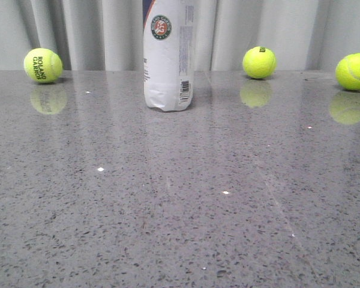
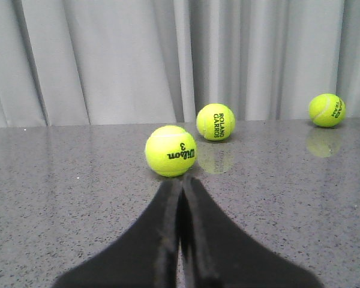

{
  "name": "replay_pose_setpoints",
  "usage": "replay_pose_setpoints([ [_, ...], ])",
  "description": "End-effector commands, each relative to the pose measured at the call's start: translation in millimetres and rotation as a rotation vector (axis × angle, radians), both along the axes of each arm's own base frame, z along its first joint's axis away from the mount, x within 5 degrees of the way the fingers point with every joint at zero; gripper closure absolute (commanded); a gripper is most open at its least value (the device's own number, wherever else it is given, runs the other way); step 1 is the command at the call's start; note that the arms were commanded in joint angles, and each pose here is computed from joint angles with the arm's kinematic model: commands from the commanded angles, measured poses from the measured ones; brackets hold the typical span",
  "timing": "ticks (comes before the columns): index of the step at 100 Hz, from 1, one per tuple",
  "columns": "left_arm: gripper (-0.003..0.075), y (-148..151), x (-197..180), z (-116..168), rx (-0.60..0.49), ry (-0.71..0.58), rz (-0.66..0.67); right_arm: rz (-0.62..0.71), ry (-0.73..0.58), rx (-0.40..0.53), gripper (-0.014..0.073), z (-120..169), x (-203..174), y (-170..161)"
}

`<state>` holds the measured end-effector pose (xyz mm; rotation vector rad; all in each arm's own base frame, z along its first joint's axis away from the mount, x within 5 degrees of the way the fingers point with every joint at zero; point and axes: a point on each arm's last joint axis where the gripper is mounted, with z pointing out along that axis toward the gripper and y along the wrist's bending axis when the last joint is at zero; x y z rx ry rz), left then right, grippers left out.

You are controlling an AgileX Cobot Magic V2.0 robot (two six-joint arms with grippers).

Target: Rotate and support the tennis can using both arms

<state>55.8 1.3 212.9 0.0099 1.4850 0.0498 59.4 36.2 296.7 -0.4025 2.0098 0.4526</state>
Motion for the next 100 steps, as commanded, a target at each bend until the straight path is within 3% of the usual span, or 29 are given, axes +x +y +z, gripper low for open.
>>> replay_pose_setpoints([
  [1,0.074,0.6,-1.2,-6.7,-0.017,-0.059,0.006,0.004,-0.086,0.034,0.0664,14.0,2.6,1.2],
  [100,0.074,0.6,-1.2,-6.7,-0.017,-0.059,0.006,-0.003,-0.113,0.023,0.0664,14.0,4.2,0.7],
])
